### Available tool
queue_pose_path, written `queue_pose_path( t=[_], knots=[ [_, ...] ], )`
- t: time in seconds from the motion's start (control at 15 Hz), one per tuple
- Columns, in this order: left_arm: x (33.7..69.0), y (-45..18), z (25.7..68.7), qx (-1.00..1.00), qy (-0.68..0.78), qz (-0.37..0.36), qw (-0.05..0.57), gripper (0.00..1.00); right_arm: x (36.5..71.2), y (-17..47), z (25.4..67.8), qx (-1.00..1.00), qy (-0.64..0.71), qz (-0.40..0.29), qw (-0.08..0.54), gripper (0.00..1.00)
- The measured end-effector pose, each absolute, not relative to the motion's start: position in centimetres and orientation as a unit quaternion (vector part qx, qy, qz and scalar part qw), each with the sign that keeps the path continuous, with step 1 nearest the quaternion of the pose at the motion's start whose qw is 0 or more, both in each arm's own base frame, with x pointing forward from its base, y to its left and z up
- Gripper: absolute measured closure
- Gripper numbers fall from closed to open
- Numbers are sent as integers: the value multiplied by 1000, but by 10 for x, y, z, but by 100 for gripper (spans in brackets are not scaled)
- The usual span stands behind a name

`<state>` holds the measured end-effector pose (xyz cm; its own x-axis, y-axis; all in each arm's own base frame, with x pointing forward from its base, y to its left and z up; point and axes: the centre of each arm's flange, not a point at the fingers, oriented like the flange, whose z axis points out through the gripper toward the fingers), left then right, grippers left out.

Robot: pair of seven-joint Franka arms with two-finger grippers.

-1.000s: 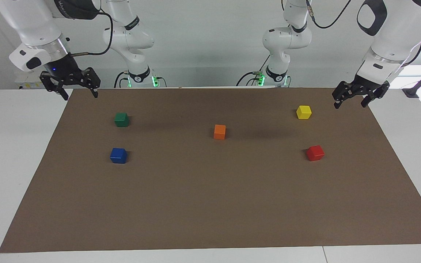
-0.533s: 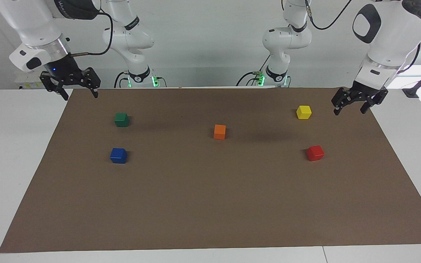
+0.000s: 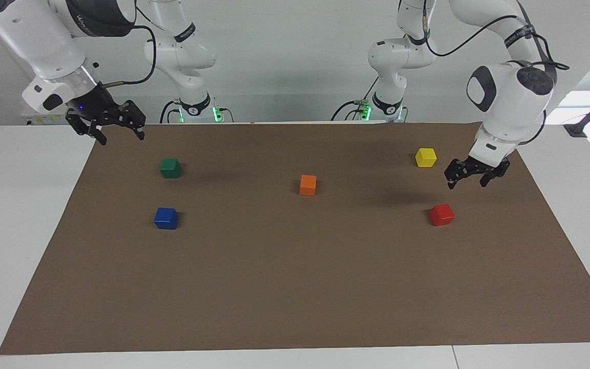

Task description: Transfer red block to right arm and stack on blue block

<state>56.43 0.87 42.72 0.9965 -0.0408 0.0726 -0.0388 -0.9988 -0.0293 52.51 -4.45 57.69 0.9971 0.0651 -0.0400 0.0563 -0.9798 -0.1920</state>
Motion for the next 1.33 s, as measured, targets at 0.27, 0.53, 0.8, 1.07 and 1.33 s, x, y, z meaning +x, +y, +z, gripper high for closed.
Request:
queue_pose_path(
  t=[0.27, 0.53, 0.8, 1.07, 1.33],
  knots=[
    [562, 5, 356, -999, 3, -37, 11, 0, 523, -34, 521, -970, -38, 18, 239, 0],
    [563, 4, 333, -999, -5, -36, 10, 0, 528, -35, 457, -908, -48, -14, 415, 0],
    [565, 3, 311, -999, -11, -31, 9, 0, 531, -4, 419, -848, -36, -39, 528, 0],
    [565, 2, 302, -999, -40, -23, 8, 45, 518, 35, 393, -768, -58, -46, 636, 0],
    [579, -12, 334, -995, -96, 15, 10, 46, 514, 65, 313, -688, -80, -57, 719, 0]
  ],
)
